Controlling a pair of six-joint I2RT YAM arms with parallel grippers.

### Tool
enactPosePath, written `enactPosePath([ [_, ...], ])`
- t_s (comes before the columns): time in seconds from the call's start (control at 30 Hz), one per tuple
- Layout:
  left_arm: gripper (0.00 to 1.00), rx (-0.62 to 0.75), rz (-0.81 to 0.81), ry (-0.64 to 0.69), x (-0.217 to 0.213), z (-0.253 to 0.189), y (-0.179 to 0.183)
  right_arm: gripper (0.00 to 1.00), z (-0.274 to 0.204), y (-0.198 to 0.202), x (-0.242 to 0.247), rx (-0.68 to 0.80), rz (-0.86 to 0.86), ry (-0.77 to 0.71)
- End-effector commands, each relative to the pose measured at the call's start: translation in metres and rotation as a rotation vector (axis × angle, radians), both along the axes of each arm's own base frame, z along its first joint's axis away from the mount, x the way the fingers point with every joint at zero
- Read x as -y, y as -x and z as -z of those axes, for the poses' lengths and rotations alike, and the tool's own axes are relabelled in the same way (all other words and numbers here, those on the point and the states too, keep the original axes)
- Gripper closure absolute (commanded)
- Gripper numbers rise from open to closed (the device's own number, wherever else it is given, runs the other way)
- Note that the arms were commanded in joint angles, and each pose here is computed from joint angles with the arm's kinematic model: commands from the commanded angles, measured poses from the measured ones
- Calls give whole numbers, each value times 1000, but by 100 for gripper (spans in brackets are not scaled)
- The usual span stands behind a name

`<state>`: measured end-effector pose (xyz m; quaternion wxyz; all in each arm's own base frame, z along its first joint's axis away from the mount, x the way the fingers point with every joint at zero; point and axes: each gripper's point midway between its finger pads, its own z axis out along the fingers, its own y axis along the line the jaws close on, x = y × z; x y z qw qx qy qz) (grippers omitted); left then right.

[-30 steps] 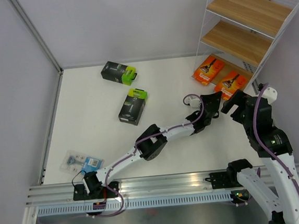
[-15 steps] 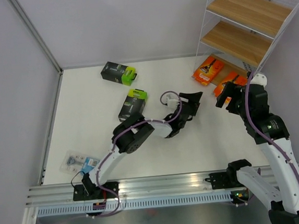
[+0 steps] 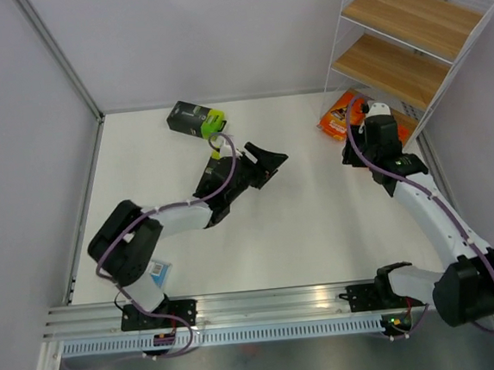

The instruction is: Place and organize the shaving razors onto the shelf

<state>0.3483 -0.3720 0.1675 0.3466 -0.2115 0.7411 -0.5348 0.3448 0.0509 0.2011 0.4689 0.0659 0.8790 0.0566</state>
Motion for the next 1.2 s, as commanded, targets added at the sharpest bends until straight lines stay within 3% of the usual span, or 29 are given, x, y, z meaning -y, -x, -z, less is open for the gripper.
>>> enactPosePath([
  [0.0,23,104,122,-283,-31,-2,24,60,18,-20,11,15,21,95],
  [0.07,22,134,123,-419,-54,5,28,72,31,-25,16,5,24,138],
  [0.13,22,179,127,-504,-73,-5,33,77,52,-28,11,-46,-85,203],
  [0.3,20,269,93,-607,-102,-26,39,89,113,-36,10,-212,-246,340],
  [0.37,20,271,95,-647,-112,-22,41,96,117,-45,26,-246,-226,445],
  [0.53,19,265,77,-667,-132,-18,43,100,130,-60,54,-282,-222,649],
  [0.77,19,267,74,-681,-139,-18,37,99,149,-81,69,-328,-222,785],
  [1.0,18,270,103,-609,-131,-34,39,97,160,-99,89,-388,-213,837],
  [1.17,18,268,93,-606,-131,-37,36,68,149,-109,116,-372,-118,816],
])
